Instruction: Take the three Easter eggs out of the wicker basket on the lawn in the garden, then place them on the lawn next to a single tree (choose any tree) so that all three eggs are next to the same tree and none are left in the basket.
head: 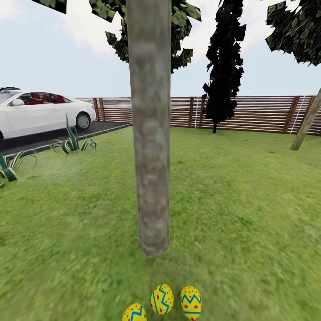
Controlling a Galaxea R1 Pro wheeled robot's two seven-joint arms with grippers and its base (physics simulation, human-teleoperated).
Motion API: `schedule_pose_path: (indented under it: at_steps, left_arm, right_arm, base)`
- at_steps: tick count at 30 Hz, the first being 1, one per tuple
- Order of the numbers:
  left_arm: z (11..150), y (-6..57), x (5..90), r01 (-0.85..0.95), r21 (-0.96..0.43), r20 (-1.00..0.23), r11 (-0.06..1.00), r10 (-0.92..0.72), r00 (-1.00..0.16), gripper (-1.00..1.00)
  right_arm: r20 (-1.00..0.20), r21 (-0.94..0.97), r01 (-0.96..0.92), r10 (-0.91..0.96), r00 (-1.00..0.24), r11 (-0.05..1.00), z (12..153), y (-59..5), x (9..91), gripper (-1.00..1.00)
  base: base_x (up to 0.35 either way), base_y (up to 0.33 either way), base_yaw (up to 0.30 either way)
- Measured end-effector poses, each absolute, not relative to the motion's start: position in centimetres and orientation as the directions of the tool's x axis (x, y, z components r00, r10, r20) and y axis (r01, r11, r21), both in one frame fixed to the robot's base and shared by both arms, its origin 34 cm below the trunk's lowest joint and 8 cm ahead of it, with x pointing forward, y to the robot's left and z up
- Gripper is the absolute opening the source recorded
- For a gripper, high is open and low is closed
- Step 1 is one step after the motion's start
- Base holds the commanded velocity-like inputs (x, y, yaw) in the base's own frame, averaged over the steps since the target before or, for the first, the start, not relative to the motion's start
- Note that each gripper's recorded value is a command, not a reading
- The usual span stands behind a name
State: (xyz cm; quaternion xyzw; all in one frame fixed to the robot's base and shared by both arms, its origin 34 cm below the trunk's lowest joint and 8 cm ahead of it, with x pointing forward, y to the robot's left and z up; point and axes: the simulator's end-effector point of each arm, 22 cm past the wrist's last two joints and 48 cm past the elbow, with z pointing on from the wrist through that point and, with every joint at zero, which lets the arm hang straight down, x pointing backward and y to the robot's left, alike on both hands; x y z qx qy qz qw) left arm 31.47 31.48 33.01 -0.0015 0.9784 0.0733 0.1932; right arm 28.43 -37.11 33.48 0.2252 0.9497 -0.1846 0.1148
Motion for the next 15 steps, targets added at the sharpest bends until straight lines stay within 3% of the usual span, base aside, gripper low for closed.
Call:
schedule_pose_path:
  at_steps: [15]
  left_arm:
    - [35.6,30.9,31.0,0.085,0.159,-0.358,0.984,0.138,-0.923,1.0]
  right_arm:
    - [-0.301,-0.299,0.47,0.385,-0.873,0.83,36.3,-37.1,28.8,1.0]
  base:
    - [0.0,0.0,0.0]
